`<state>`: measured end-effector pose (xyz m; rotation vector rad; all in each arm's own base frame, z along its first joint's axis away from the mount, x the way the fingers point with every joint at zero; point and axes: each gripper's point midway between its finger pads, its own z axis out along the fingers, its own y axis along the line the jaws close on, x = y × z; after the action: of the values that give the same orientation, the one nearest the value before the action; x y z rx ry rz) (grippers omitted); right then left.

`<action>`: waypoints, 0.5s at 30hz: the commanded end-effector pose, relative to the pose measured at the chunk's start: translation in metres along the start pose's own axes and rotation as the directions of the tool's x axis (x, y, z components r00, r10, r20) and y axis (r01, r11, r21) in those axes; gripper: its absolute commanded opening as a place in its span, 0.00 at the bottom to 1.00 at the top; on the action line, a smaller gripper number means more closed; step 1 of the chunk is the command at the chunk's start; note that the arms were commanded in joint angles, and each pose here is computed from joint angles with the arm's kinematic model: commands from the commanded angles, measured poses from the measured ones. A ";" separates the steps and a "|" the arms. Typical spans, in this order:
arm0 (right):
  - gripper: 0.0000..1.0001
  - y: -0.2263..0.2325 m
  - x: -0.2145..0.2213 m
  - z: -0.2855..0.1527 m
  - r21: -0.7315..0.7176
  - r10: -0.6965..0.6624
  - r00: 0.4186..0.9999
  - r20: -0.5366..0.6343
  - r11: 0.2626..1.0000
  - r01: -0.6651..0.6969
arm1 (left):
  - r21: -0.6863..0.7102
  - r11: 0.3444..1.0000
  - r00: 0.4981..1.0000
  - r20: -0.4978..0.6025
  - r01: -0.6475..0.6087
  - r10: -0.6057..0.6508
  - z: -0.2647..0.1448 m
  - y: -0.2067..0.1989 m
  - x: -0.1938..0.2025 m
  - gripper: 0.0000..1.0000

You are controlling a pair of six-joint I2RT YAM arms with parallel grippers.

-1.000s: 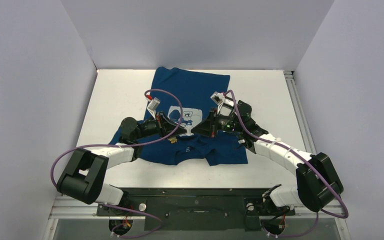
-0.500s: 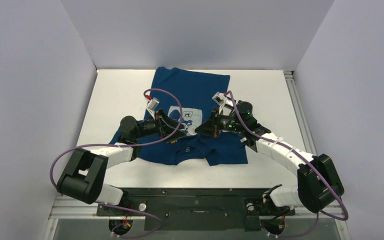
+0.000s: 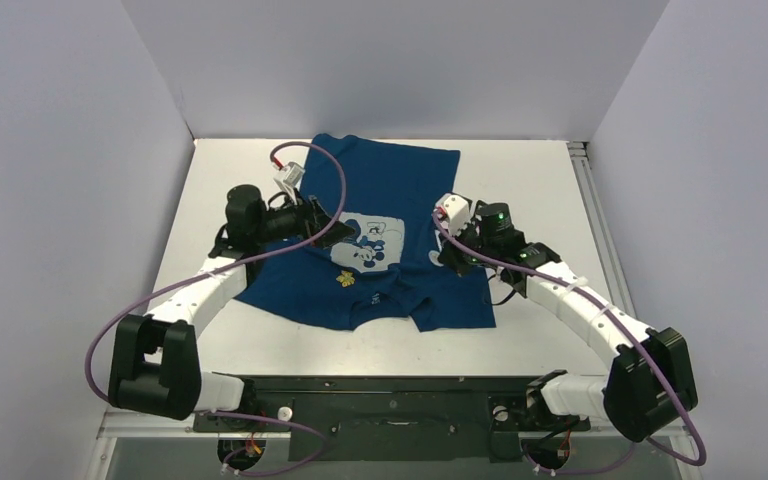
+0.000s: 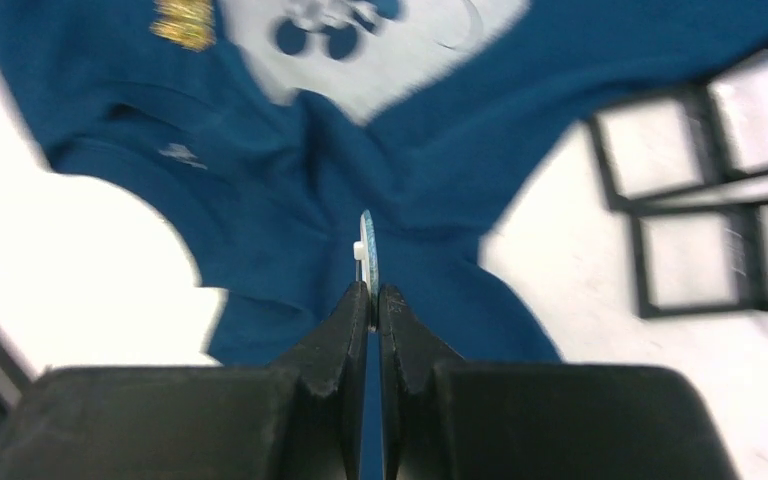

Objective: Remove the brooch from the garment

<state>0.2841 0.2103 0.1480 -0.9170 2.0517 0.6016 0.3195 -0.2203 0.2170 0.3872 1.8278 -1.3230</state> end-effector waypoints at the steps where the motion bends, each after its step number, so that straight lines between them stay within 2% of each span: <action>1: 0.00 -0.065 -0.001 -0.021 0.303 -0.152 0.983 -0.102 0.937 0.176 | -0.227 0.969 0.993 -0.087 -0.096 0.078 -0.020 0.024 -0.005 0.96; 3: 0.00 -0.085 -0.001 -0.021 0.374 -0.176 0.973 -0.148 0.901 0.220 | -0.273 0.955 0.992 -0.081 -0.119 0.101 -0.026 0.028 -0.009 0.96; 8: 0.00 -0.130 0.008 -0.017 0.487 -0.194 0.941 -0.279 0.816 0.312 | -0.311 0.947 0.996 -0.056 -0.084 0.070 -0.031 0.029 -0.018 0.96; 15: 0.00 -0.163 0.010 -0.012 0.516 -0.203 0.903 -0.379 0.764 0.388 | -0.294 0.945 0.989 -0.076 -0.142 0.125 -0.035 0.020 -0.024 0.96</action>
<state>0.3719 0.1135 0.1075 -0.9808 2.1615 -0.1981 0.3280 -0.1797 0.1967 0.3274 2.0534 -0.9834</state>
